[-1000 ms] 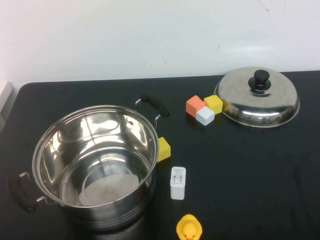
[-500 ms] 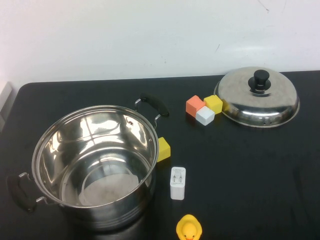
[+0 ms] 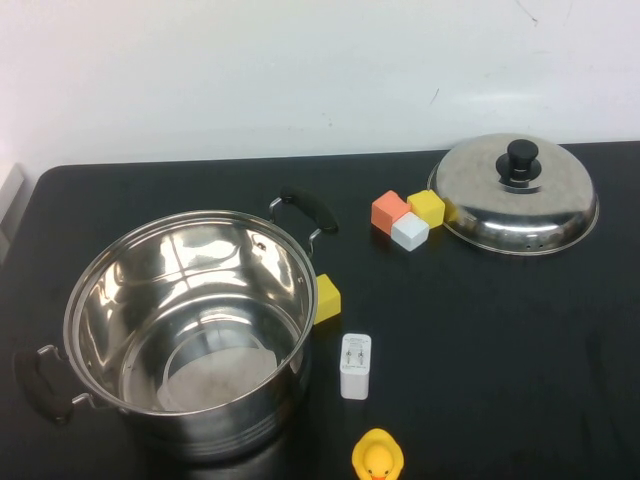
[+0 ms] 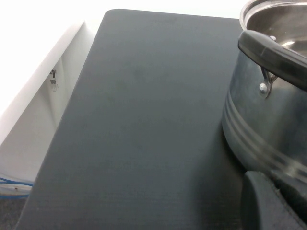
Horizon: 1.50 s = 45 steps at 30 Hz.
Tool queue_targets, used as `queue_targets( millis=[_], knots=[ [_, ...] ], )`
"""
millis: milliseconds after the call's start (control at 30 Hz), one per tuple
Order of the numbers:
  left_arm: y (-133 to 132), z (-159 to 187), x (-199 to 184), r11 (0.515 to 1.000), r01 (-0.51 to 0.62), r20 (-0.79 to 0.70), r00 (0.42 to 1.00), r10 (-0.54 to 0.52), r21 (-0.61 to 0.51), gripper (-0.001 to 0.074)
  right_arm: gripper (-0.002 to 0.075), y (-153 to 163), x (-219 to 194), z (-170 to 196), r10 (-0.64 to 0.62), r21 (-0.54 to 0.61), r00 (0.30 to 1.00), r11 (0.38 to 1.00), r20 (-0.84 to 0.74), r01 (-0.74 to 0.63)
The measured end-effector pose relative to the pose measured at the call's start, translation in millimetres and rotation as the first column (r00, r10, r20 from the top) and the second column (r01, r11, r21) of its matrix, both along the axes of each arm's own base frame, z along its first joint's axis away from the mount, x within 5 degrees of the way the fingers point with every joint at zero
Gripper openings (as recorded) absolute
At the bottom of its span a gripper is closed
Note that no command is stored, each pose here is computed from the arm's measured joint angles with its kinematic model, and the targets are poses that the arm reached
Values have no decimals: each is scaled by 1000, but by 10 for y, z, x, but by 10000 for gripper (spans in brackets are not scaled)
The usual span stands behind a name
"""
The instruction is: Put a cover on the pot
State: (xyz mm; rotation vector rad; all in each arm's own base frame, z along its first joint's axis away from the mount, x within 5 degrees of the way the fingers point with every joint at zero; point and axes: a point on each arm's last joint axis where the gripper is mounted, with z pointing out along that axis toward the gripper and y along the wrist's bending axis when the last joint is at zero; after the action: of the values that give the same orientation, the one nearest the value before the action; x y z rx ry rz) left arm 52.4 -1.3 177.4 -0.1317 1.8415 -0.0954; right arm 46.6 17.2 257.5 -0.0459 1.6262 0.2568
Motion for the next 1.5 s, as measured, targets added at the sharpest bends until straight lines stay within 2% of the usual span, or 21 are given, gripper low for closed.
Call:
queue_targets(
  millis=[167,267,433,567,667,767,900,1133,1267,1500],
  knots=[
    [0,0,0,1000,-1,0,1000,1,-2,-2,-2,34,185,392,53,-223,997,973,-54,-64],
    [0,0,0,1000,-1,0,1000,1,-2,-2,-2,37,360,469,59,-268,992,960,-109,-86],
    [0,0,0,1000,-1,0,1000,1,-2,-2,0,-26,643,383,-28,-212,974,977,-226,-21],
    [0,0,0,1000,-1,0,1000,1,-2,-2,29,-68,857,380,-114,-152,973,985,-201,84],
    [0,0,0,1000,-1,0,1000,1,-2,-2,76,8,1097,414,-72,-96,992,993,-99,63],
    [0,0,0,1000,-1,0,1000,1,-2,-2,146,160,1376,422,56,-53,997,997,47,-54],
    [0,0,0,1000,-1,0,1000,1,-2,-2,267,317,1760,216,169,-42,976,985,134,-165],
    [0,0,0,1000,-1,0,1000,1,-2,-2,448,400,2540,-232,167,-154,983,976,81,-153],
    [0,0,0,1000,-1,0,1000,1,-2,-2,482,439,2996,-372,152,-177,985,975,79,-136],
    [0,0,0,1000,0,0,1000,0,0,-2,490,478,3615,-664,120,-179,990,978,73,-105]
  ],
)
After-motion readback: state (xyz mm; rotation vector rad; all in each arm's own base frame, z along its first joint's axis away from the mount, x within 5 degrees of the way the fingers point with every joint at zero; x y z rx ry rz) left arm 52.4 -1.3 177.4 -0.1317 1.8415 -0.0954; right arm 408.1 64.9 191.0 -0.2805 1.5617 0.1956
